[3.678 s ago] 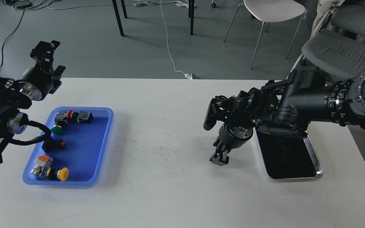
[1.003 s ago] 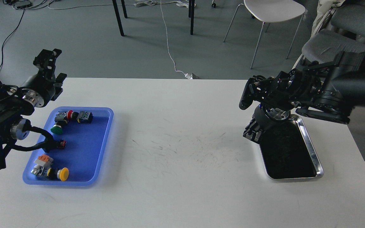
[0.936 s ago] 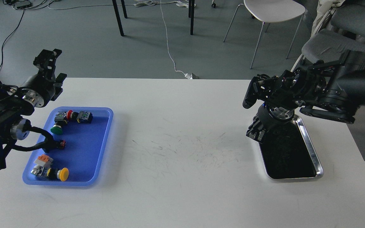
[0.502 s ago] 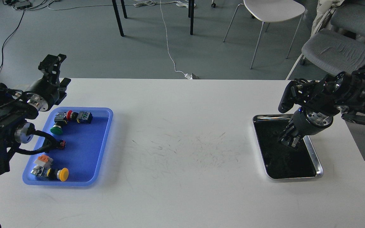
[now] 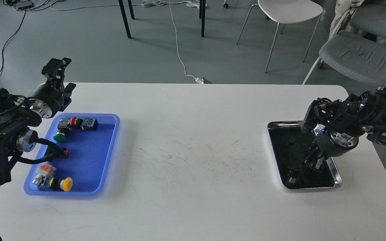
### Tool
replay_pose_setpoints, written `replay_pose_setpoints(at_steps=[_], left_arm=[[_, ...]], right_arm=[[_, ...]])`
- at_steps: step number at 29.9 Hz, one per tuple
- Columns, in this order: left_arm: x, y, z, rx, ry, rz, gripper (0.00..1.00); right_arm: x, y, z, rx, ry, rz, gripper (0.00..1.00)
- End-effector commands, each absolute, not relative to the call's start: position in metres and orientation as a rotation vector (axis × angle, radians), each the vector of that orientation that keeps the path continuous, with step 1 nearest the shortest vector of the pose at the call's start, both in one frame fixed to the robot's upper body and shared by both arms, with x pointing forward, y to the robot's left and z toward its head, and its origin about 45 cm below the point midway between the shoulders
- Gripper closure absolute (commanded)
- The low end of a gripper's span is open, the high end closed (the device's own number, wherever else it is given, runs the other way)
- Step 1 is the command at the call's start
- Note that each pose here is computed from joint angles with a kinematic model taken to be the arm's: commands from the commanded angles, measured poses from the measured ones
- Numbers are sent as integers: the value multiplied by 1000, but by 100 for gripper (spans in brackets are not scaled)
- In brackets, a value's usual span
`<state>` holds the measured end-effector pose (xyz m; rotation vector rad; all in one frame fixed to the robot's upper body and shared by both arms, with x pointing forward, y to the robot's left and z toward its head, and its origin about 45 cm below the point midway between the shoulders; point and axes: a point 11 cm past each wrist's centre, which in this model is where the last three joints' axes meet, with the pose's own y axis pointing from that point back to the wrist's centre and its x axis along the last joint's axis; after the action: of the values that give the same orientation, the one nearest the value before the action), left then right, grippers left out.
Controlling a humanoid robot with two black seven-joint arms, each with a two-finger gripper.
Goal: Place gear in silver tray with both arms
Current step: 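Move the gear over the silver tray and lower it in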
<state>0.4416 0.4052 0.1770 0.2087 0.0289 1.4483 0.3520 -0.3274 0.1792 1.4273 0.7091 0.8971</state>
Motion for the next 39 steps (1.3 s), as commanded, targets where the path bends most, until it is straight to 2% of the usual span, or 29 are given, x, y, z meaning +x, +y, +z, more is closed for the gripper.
replay_pose_setpoints(at_steps=[1,18,28,36,39], left_arm=[[442,404,176,207,31,1447,1],[441,405,176,208,31,1449,1],[441,404,176,204,34,1448,1],[441,405,176,204,33,1449,1],[441,405,176,204,33,1449,1]], right_arm=[[349,-331,173,1432,711,884,98],[360,-336,172,1411,676,886,94],[367,-333,168,1417,642,899,81],[368,-329,168,1423,643,906,78],[368,-328,168,1424,644,908,72]])
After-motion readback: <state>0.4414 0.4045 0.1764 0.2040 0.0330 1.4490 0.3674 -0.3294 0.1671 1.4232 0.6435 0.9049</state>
